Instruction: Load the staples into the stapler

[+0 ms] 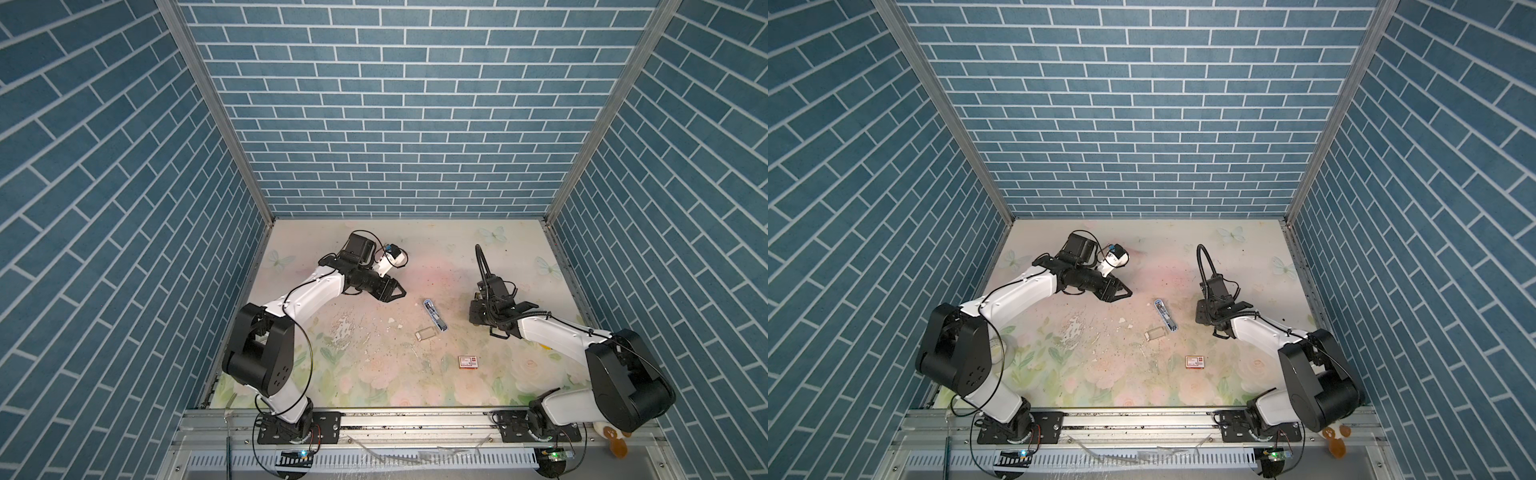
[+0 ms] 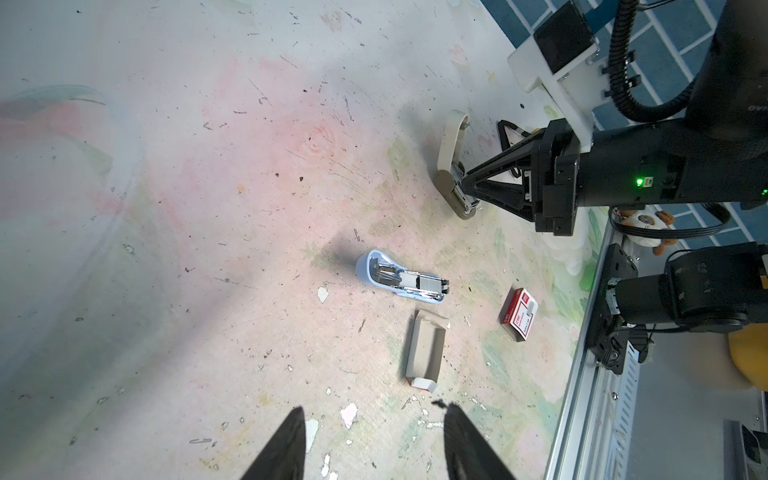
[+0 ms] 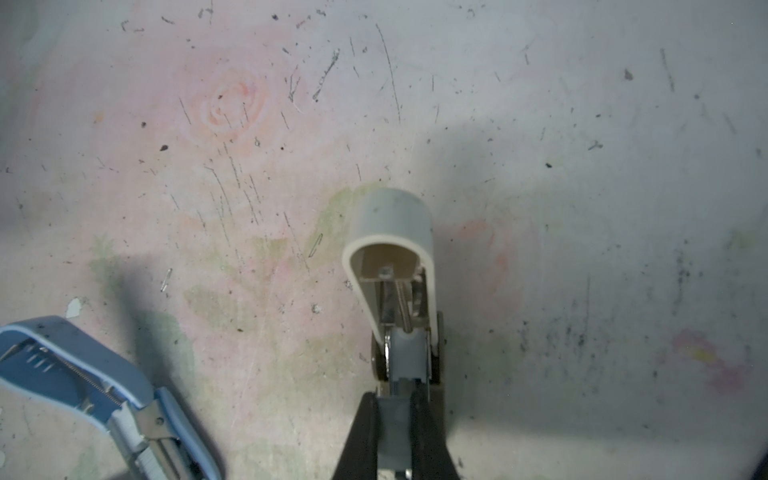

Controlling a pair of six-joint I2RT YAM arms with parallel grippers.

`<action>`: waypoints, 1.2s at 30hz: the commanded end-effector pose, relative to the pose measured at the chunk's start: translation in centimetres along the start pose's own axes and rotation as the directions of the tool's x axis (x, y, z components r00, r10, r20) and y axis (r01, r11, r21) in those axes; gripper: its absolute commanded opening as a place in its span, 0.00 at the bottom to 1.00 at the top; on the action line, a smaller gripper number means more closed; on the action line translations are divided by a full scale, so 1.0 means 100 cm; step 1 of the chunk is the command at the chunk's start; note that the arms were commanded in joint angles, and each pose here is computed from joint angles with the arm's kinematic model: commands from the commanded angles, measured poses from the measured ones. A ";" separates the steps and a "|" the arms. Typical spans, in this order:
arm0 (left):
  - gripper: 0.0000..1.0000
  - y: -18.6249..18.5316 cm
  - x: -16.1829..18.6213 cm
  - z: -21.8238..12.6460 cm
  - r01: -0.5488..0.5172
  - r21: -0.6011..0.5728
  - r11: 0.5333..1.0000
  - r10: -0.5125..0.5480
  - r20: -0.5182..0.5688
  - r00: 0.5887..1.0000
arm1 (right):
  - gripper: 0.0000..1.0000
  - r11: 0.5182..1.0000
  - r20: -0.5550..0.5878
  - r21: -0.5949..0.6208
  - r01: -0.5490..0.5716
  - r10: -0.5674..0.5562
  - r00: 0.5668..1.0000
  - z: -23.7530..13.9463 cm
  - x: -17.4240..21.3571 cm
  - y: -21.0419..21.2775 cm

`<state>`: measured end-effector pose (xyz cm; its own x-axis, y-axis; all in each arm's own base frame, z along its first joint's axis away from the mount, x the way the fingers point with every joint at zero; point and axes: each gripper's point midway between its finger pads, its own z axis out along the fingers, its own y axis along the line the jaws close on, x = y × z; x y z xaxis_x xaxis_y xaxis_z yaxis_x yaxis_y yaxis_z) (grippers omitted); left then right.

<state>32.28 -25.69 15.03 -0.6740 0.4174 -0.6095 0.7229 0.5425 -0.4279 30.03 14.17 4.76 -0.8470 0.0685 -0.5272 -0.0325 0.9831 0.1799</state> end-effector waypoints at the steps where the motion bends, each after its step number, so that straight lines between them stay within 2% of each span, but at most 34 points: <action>1: 0.55 0.003 0.004 -0.001 -0.007 -0.010 1.000 0.007 -0.005 1.000 | 0.09 0.999 0.027 0.020 0.048 -0.048 0.998 -0.005 -0.003 -0.004; 36: 0.55 0.006 0.007 0.001 -0.005 -0.015 1.000 0.005 -0.014 1.000 | 0.09 0.998 0.030 0.033 0.056 -0.057 0.998 0.006 0.004 -0.008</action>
<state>32.36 -25.61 14.97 -0.6666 0.4237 -0.6133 0.7288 0.5432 -0.4168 30.20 13.70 4.55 -0.8243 0.0554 -0.5634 -0.0410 0.9868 0.1570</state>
